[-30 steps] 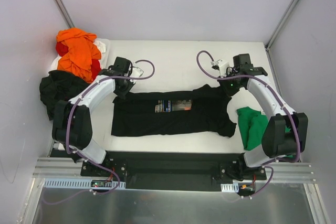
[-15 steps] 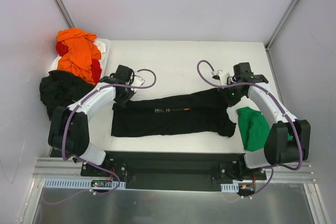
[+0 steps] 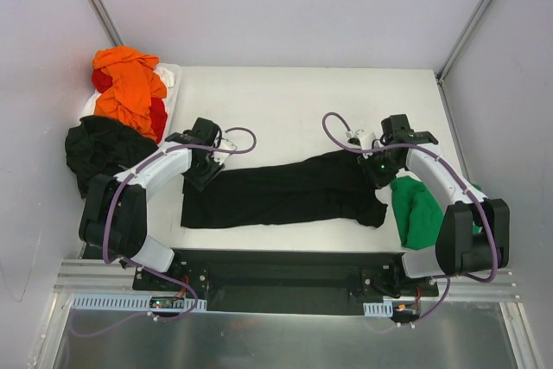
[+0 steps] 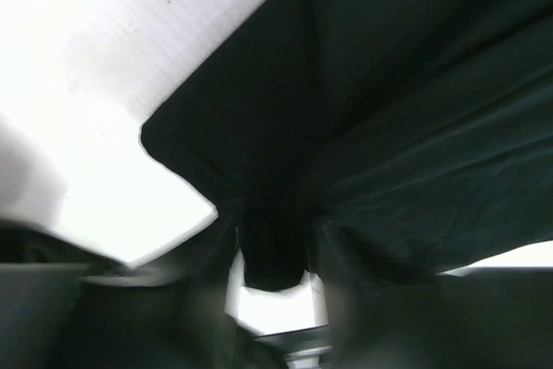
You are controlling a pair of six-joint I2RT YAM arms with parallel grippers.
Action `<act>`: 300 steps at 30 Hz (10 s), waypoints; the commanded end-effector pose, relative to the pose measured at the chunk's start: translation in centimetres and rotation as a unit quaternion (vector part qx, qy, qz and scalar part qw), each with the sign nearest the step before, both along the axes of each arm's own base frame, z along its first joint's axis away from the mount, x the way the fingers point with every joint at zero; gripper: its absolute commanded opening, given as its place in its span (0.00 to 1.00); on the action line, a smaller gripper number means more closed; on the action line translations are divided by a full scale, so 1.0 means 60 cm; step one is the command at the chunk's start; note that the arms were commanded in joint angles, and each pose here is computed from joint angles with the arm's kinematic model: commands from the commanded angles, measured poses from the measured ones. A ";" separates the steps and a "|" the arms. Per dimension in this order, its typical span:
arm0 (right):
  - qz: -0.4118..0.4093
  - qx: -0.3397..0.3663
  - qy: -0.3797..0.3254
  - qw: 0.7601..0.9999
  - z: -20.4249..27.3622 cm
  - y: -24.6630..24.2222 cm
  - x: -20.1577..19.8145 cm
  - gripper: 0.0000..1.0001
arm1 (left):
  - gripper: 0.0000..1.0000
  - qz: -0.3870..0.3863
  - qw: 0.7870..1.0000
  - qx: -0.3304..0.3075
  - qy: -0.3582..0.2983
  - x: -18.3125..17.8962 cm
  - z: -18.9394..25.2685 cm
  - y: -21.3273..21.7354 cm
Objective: Fold and stack the t-shirts
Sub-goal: Fold the other side of the tshirt into a rectangle, then rotate the tshirt 90 degrees
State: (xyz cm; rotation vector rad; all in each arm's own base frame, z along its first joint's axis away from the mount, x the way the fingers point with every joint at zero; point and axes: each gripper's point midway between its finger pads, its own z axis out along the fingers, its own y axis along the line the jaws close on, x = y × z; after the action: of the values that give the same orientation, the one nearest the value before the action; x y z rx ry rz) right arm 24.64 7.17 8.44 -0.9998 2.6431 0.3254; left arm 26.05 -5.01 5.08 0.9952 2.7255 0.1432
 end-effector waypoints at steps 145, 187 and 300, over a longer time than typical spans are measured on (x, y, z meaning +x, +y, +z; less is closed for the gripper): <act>0.135 -0.110 -0.102 0.979 0.037 0.119 0.002 0.80 | 0.96 -0.001 0.997 -0.030 -0.067 0.085 0.045 -0.037; 0.157 -0.134 0.015 0.978 -0.101 0.097 -0.021 0.89 | 0.99 -0.024 0.994 -0.068 -0.088 0.076 0.078 -0.055; 0.065 -0.184 -0.165 0.967 -0.056 0.090 0.516 0.99 | 0.99 -0.264 0.940 -0.018 0.217 -0.118 -0.087 -0.288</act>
State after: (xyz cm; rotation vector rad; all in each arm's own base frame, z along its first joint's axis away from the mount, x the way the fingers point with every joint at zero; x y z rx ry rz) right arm 54.35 12.04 4.24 -1.2252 2.4363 -0.2757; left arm 24.40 -22.63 1.34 1.7264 2.5960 -0.0962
